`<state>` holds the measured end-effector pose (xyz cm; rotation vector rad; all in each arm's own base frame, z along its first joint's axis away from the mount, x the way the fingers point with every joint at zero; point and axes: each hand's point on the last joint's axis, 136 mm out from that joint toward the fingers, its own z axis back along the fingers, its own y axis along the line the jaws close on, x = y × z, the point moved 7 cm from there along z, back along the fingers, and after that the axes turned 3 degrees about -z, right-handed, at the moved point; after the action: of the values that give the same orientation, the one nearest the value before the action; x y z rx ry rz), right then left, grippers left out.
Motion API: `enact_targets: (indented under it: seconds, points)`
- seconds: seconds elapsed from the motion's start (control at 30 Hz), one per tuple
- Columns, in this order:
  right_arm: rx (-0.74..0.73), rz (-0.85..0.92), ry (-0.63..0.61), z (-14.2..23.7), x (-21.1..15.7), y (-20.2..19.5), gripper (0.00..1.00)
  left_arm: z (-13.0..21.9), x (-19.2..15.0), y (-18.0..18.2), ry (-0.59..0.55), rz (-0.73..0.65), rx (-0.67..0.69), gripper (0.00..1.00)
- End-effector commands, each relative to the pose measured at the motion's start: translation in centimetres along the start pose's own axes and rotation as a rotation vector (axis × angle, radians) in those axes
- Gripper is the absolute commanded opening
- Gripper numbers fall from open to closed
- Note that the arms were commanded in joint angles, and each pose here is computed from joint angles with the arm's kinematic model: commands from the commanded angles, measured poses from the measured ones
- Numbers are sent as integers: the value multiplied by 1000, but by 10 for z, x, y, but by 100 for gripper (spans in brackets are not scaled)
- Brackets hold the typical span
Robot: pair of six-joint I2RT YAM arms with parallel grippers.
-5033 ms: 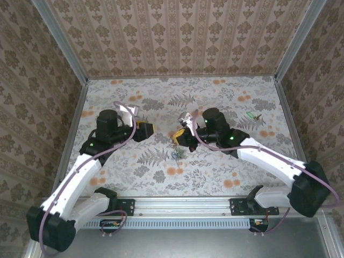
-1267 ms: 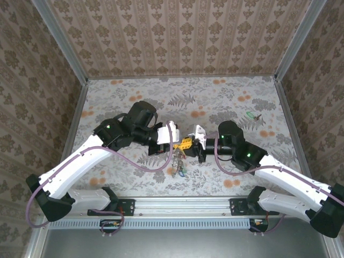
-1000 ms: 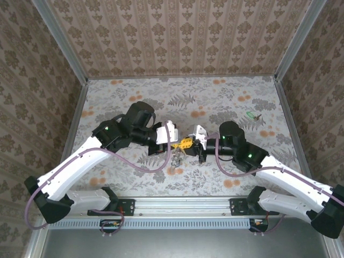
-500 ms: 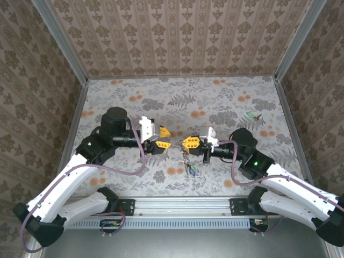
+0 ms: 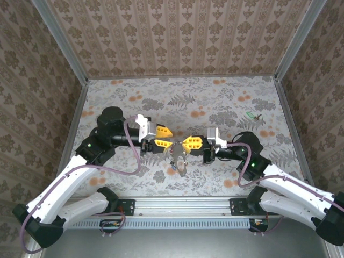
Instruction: Put the keys on the keyring
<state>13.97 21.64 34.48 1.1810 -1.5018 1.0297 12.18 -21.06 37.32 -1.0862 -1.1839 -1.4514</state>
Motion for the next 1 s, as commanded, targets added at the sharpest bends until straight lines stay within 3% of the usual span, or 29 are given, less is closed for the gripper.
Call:
enact_targets:
  seconds: [0.0,0.5,0.53,0.63,0.8,0.87,0.97]
  points:
    - [26,33,-81,-1,15,2,0,0,8,-10,-35,-13,-59,33]
    - [53,21,-79,-6,11,0,0,-16,7,-3,-30,-23,-88,30]
    - [54,21,-78,-6,11,0,0,-17,8,-2,-30,-25,-86,27]
    - [47,19,-63,-6,8,-1,0,-17,8,-1,-28,-28,-88,3]
    - [8,23,-14,-8,2,-6,0,-16,9,3,35,-65,-7,0]
    - [-15,31,27,-10,-1,-10,7,-20,6,4,105,-102,33,0]
    - [-95,47,104,-9,-6,-19,28,-29,1,10,241,-169,81,0]
